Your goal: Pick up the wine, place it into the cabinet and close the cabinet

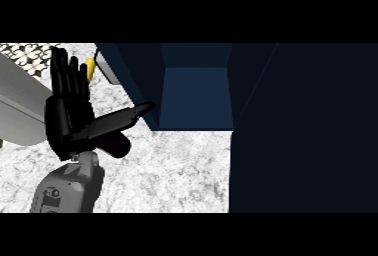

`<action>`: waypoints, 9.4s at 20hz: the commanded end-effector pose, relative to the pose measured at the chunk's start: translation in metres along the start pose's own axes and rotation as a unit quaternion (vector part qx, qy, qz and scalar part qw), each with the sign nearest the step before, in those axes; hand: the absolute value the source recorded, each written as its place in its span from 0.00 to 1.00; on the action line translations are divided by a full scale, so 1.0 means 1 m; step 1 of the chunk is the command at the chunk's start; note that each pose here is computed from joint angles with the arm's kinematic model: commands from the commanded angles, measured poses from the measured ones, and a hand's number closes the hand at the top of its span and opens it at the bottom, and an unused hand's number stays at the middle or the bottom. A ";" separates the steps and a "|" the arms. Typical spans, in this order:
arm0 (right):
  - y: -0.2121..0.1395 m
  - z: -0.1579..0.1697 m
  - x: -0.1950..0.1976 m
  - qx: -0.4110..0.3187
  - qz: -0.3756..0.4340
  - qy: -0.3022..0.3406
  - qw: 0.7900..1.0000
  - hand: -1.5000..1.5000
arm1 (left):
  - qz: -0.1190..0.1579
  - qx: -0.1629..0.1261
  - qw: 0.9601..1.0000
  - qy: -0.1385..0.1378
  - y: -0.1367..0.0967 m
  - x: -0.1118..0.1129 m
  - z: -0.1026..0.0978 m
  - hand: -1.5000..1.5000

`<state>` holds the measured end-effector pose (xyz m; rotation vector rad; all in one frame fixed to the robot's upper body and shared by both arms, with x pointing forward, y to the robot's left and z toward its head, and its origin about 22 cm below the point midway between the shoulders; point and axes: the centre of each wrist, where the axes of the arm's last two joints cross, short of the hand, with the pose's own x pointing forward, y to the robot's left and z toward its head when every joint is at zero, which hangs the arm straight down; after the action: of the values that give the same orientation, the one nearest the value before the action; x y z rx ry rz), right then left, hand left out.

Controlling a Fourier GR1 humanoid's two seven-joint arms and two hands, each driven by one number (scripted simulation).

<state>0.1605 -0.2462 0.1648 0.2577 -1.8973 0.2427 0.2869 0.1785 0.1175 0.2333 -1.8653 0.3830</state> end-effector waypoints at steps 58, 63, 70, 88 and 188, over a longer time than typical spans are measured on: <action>0.010 -0.004 0.007 0.010 0.008 0.000 1.000 0.00 | -0.045 0.049 0.991 0.116 0.149 -0.187 0.055 0.00; 0.022 -0.010 -0.010 -0.004 0.004 -0.003 1.000 0.00 | -0.038 0.044 0.990 0.129 0.154 -0.214 0.077 0.00; -0.001 -0.008 -0.018 0.003 0.010 0.000 1.000 0.00 | -0.020 0.058 0.990 0.124 0.144 -0.233 0.070 0.00; -0.002 -0.009 0.002 -0.002 0.018 -0.020 1.000 0.00 | 0.061 0.034 0.991 0.112 0.163 -0.247 0.072 1.00; -0.015 0.002 -0.012 -0.006 0.006 0.000 1.000 0.00 | 0.076 -0.144 0.982 0.100 -0.055 -0.176 0.051 1.00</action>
<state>0.1734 -0.2545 0.1498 0.2317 -1.8931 0.2390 0.3161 0.0955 -0.0417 -0.1252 -1.7212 0.1773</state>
